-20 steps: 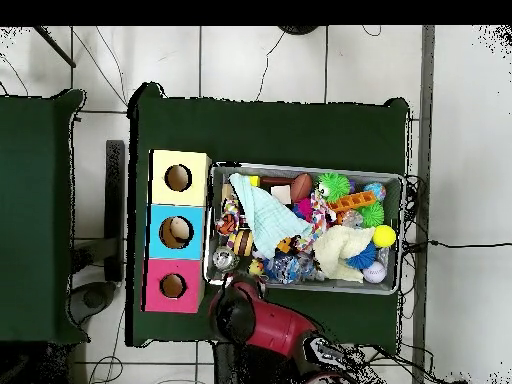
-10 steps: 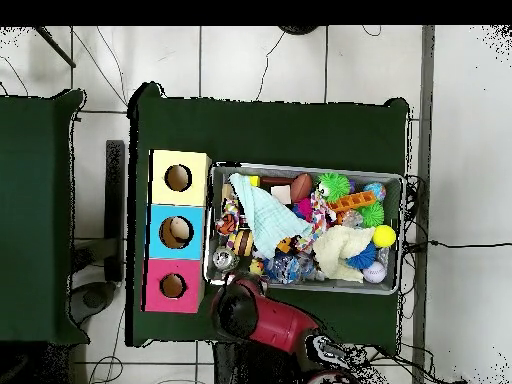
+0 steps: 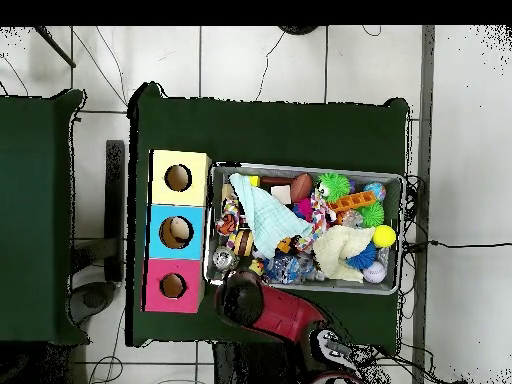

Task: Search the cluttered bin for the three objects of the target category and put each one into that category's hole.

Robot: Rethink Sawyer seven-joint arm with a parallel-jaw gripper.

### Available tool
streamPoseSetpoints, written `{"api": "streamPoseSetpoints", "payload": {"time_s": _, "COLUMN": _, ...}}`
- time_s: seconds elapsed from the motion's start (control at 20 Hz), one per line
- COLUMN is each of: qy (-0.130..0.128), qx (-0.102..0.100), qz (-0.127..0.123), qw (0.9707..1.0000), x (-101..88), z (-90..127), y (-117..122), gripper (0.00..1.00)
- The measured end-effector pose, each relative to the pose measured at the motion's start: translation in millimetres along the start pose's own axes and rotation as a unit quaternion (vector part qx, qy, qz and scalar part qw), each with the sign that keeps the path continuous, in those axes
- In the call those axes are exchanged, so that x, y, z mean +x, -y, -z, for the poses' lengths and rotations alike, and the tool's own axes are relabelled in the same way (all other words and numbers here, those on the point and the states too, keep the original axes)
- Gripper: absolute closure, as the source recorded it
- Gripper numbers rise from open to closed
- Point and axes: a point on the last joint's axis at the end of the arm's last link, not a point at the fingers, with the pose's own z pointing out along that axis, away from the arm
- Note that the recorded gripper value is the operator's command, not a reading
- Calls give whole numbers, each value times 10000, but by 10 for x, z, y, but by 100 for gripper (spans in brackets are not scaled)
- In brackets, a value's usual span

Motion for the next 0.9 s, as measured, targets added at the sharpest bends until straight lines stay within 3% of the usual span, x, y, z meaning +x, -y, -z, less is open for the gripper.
{"api": "streamPoseSetpoints", "payload": {"time_s": 0.45, "qy": -232, "qx": -84, "qz": -21, "qw": 9997, "x": -76, "z": 290, "y": 8, "gripper": 0}}
{"api": "streamPoseSetpoints", "payload": {"time_s": 0.75, "qy": -207, "qx": -117, "qz": -41, "qw": 9997, "x": -171, "z": 548, "y": 27, "gripper": 0}}
{"api": "streamPoseSetpoints", "payload": {"time_s": 0.9, "qy": -72, "qx": -90, "qz": -71, "qw": 9999, "x": -260, "z": 660, "y": 69, "gripper": 0}}
